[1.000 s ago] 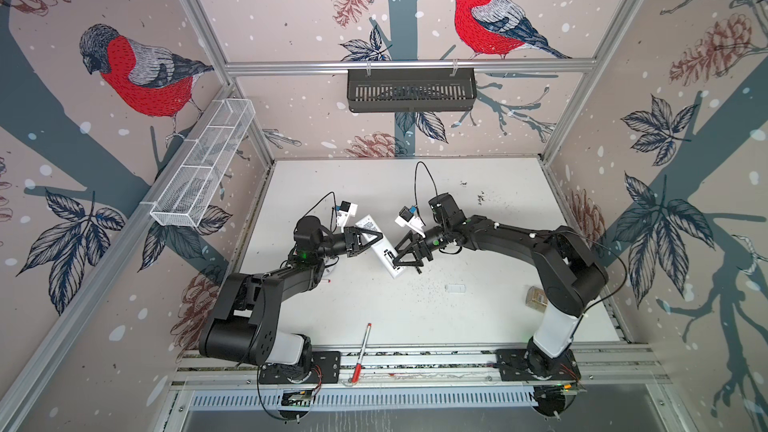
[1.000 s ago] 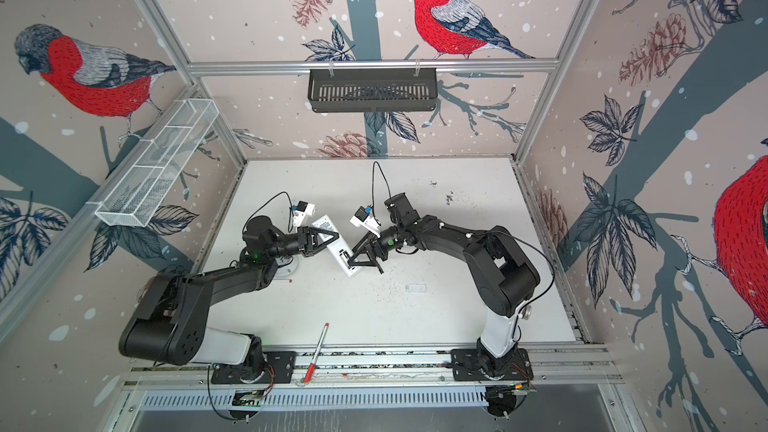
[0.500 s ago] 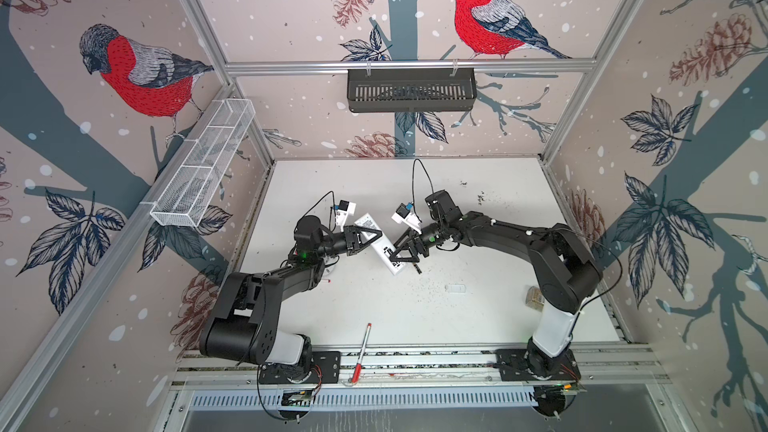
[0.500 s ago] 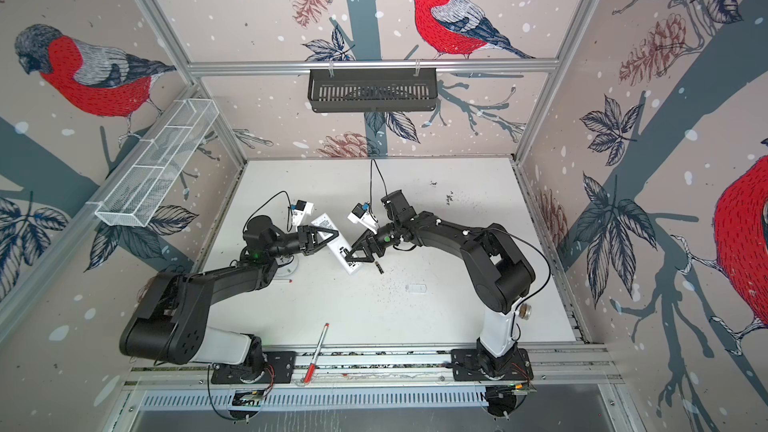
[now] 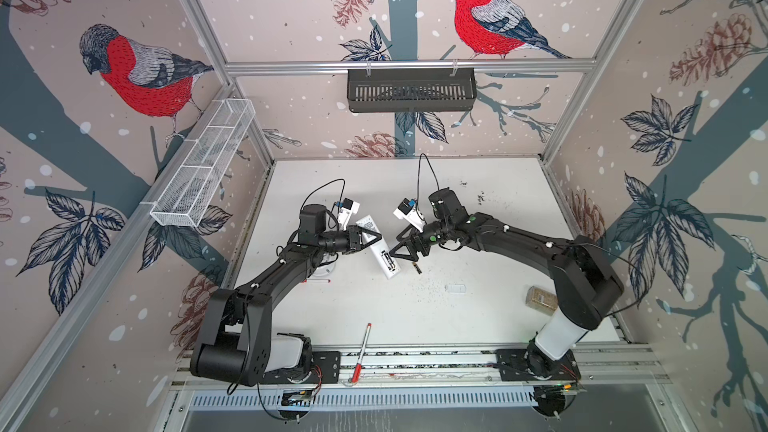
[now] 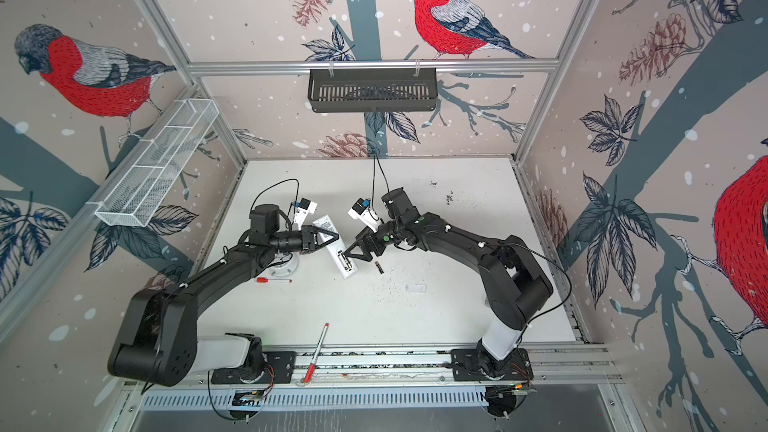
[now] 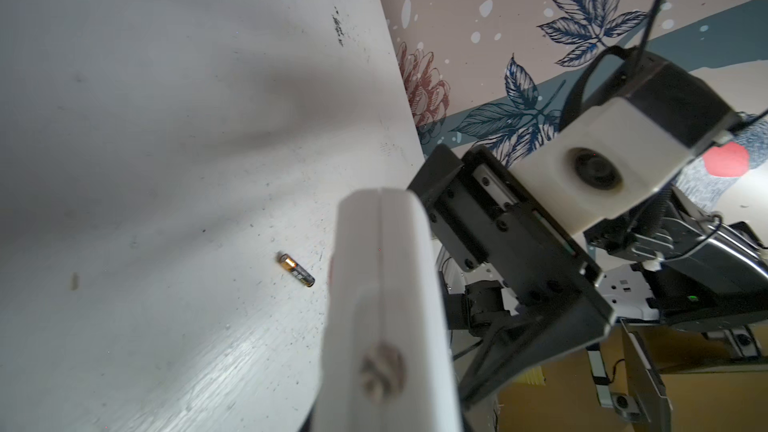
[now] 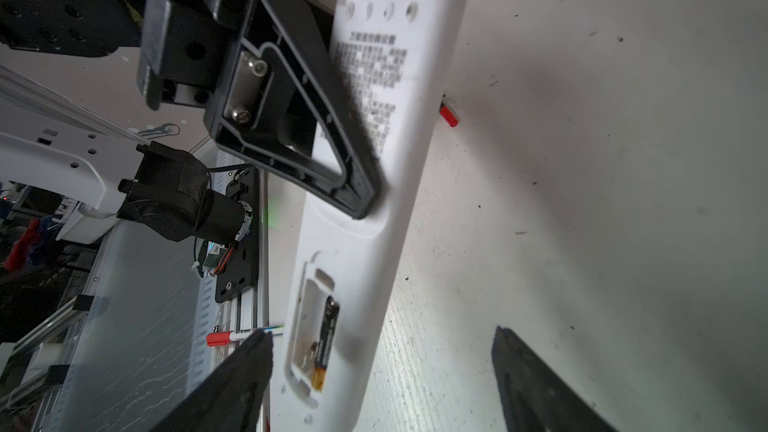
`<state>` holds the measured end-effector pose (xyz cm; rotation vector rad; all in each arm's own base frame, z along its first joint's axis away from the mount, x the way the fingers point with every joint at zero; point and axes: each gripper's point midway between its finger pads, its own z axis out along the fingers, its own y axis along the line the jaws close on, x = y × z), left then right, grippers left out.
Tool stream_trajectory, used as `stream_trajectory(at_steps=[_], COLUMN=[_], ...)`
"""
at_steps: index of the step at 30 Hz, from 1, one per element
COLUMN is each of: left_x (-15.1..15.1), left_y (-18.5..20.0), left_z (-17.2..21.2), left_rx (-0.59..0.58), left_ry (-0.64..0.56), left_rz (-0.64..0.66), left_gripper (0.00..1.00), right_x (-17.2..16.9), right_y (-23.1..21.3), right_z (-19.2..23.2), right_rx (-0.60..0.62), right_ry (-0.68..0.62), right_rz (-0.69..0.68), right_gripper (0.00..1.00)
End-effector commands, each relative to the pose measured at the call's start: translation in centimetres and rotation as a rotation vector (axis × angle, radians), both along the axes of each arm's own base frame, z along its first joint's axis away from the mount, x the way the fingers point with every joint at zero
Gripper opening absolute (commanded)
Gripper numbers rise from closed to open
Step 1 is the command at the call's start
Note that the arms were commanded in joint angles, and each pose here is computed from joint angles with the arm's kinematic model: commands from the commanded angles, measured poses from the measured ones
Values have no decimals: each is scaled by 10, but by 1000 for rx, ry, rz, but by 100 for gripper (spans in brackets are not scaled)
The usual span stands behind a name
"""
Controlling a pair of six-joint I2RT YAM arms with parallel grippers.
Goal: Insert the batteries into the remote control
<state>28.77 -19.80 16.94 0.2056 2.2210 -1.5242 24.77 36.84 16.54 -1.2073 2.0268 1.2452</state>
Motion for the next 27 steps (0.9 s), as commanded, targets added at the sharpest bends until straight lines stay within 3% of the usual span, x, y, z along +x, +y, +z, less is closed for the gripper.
stream_trajectory(at_steps=[1,6,10,19,27], left_x=[4,13,13,9,10], left_y=[16,39,56,75,73], left_z=[-18,-20,-18,-19,-21], left_rx=[158,277,326,355,338], left_ry=[-16,-38,-52,-51,-45], left_rz=[68,174,219,266,259], left_gripper=[0,0,0,0,0], right_x=[13,49,69,56,31], right_y=[-6,-32,-54,-52,-50], right_z=[10,-6,-39,-104,-130], right_rx=[-6,-163,-375,-691,-787], right_ry=[-59,-107,-129,-121,-57], right_rz=[-105,-385,-551,-546,-504], right_gripper=[88,92,86,55,51])
